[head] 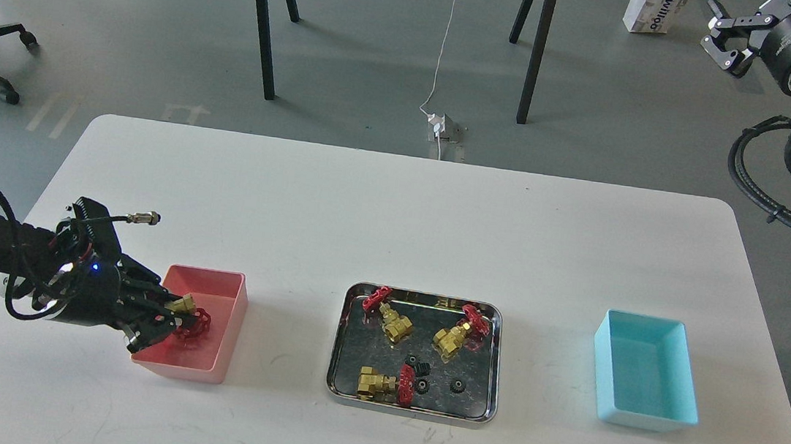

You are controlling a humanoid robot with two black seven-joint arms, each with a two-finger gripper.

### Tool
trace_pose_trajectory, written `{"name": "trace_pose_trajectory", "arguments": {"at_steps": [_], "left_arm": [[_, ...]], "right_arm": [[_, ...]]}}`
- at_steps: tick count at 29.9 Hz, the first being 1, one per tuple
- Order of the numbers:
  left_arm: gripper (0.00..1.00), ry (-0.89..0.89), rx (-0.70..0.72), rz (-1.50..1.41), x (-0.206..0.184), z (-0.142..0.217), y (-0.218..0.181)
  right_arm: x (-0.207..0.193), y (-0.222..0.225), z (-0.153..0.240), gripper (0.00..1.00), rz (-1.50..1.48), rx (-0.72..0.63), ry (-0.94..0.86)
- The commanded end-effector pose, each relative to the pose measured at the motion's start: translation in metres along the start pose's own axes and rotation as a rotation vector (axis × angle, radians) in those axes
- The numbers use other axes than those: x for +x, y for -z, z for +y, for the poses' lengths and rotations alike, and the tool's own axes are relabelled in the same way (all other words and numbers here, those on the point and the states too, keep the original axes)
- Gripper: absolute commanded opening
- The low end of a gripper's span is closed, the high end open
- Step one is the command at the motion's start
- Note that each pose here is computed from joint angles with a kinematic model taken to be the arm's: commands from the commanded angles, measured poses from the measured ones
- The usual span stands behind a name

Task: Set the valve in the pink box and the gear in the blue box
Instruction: 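Lower the valve into the pink box and open the left gripper, then raise the left gripper away from the pink box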

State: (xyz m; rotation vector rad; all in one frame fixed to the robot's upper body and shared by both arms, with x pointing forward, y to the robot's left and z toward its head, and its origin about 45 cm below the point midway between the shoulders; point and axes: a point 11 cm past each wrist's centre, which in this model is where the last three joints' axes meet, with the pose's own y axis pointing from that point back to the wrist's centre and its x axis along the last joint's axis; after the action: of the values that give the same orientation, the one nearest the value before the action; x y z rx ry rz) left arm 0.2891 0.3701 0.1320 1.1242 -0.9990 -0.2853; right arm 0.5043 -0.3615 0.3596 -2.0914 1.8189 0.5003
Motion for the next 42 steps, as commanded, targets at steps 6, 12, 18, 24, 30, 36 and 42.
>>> {"name": "trace_pose_trajectory", "arguments": {"at_steps": [6, 12, 18, 24, 30, 36, 42], "left_arm": [[0.35, -0.007, 0.0, -0.003, 0.003, -0.001, 0.0], [0.48, -0.02, 0.005, 0.011, 0.003, 0.002, 0.0], [0.7, -0.12, 0.047, 0.058, 0.021, 0.012, 0.01], [0.77, -0.291, 0.075, 0.152, 0.079, 0.035, 0.02], [0.8, -0.478, -0.05, 0.462, 0.169, 0.086, 0.018], [0.87, -0.841, -0.579, 0.918, 0.277, 0.152, -0.003], [0.91, -1.056, -1.077, 1.288, 0.323, 0.152, 0.004]], "right_arm": [[0.002, -0.001, 0.001, 1.0, -0.001, -0.003, -0.004], [0.002, -0.001, 0.001, 1.0, -0.001, -0.001, -0.004], [0.002, -0.001, 0.001, 1.0, -0.001, -0.001, -0.003], [-0.002, -0.004, 0.001, 1.0, 0.01, -0.005, 0.017], [-0.022, -0.011, 0.003, 1.0, 0.004, -0.019, 0.081], [-0.053, -0.045, 0.014, 1.0, 0.19, -0.178, 0.286], [-0.087, -0.092, 0.057, 1.0, 0.757, -0.473, 0.573]]}}
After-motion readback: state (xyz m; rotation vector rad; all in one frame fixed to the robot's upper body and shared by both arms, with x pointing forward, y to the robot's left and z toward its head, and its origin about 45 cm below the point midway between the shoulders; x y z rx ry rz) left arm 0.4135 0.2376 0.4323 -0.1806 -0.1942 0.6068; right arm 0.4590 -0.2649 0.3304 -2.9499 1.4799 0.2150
